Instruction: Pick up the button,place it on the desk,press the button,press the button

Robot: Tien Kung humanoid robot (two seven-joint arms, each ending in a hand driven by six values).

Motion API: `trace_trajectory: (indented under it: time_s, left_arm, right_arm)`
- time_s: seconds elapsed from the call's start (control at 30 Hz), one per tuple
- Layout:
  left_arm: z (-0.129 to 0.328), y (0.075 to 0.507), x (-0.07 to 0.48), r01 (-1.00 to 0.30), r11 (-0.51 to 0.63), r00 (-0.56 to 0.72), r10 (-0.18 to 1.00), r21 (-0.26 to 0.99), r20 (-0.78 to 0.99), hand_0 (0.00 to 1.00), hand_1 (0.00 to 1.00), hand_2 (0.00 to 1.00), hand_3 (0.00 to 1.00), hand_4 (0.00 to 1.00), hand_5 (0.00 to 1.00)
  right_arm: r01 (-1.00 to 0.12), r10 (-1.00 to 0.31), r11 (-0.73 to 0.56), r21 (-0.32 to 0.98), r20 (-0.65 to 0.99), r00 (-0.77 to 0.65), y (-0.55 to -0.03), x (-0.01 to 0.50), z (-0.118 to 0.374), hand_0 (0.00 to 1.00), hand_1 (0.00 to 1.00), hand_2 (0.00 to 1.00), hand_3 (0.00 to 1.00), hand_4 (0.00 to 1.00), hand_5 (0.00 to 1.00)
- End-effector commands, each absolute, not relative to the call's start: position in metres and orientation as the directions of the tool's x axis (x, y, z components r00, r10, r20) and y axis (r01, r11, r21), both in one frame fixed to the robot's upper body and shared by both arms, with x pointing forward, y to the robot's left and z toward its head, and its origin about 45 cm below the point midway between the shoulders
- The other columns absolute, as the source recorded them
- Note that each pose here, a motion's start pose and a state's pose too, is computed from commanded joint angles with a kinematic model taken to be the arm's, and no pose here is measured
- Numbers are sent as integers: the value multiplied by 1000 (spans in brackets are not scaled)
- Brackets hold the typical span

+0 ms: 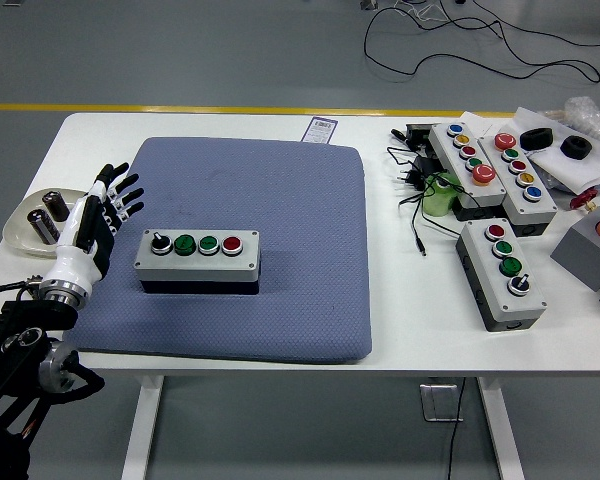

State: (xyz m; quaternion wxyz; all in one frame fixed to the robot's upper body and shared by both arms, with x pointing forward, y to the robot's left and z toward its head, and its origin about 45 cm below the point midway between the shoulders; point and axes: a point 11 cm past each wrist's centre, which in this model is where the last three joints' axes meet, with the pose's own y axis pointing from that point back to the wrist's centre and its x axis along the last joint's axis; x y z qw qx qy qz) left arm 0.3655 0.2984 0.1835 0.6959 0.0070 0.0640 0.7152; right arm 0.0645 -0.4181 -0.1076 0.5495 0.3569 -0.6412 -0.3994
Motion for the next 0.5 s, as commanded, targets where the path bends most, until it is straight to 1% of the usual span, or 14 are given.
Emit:
trace_trajectory:
  time_s: [0.5]
  left_arm:
    - [180, 299, 364, -994, -25, -35, 996, 111, -84, 814, 868, 908, 870, 604, 998]
  right_arm:
    - [-17, -897, 425, 905, 419, -141, -418, 62, -108, 656, 666, 685, 590, 421, 263]
